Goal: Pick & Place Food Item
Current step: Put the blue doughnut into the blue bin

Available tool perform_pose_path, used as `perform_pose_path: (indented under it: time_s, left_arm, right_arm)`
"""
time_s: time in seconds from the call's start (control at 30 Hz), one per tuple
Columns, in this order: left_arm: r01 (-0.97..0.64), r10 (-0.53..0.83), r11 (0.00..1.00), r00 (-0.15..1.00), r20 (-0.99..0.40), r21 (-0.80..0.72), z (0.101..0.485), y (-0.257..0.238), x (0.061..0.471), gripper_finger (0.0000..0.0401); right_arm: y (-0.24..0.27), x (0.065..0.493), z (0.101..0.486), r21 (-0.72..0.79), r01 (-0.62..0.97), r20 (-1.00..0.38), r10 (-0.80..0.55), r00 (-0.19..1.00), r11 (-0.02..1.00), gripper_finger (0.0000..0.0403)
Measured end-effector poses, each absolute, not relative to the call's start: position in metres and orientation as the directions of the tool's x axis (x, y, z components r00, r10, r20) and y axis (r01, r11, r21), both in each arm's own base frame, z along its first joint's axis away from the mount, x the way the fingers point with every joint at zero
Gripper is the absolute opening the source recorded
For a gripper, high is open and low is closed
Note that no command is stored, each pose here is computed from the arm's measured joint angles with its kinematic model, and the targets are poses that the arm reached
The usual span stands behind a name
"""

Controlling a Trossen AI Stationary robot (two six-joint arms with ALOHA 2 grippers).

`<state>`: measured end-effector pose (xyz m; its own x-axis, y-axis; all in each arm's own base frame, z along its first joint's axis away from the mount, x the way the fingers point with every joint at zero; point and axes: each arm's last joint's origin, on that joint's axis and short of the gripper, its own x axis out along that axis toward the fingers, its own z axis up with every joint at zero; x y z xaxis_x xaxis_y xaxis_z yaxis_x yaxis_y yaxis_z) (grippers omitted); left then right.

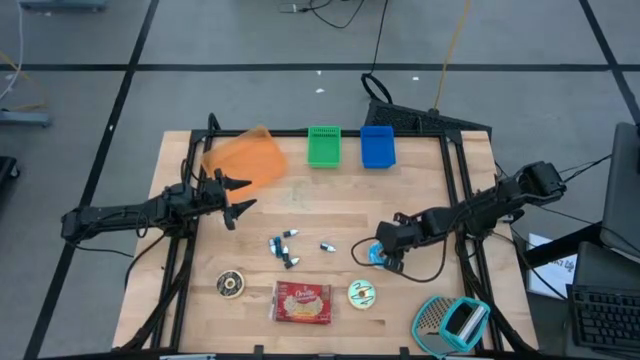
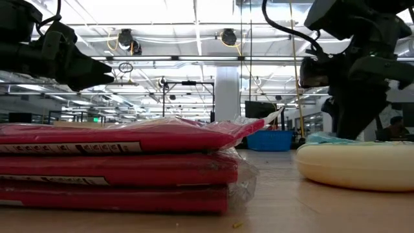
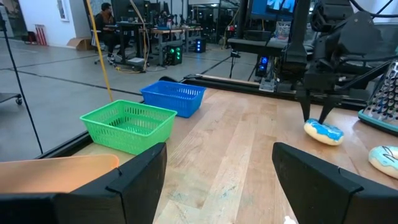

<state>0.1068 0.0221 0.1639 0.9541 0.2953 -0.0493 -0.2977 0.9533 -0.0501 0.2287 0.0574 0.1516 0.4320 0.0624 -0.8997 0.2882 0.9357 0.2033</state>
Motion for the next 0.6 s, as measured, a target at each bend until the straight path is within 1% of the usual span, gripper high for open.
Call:
perform_pose_path:
  time_s: [0.2,0.37,0.5,0.6]
  left_arm:
    - [-0.297,0.295,0.953,0.954,-0.049,-0.050,0.164,0.022,0.107,0.0296]
    - [-0.298,0.296,0.953,0.954,-0.049,-0.050,0.164,0.022,0.107,0.0296]
    - [-0.298,0.296,0.953,0.954,-0.049,-0.050,0.164,0.022,0.107,0.0296]
    - [-0.298,0.296,0.953,0.954,-0.049,-0.050,0.164,0.022,0.107,0.0296]
  right_arm:
    - [0.045,0.245,0.159,0.277,0.308,-0.821,0.058,0.568,0.910,0.0064]
    - [0.030,0.257,0.167,0.295,0.281,-0.741,0.033,0.670,0.913,0.0052]
    - [0.013,0.261,0.172,0.284,0.297,-0.705,-0.011,0.709,0.912,0.0048]
    - [-0.007,0.259,0.179,0.273,0.337,-0.684,-0.065,0.727,0.901,0.0047]
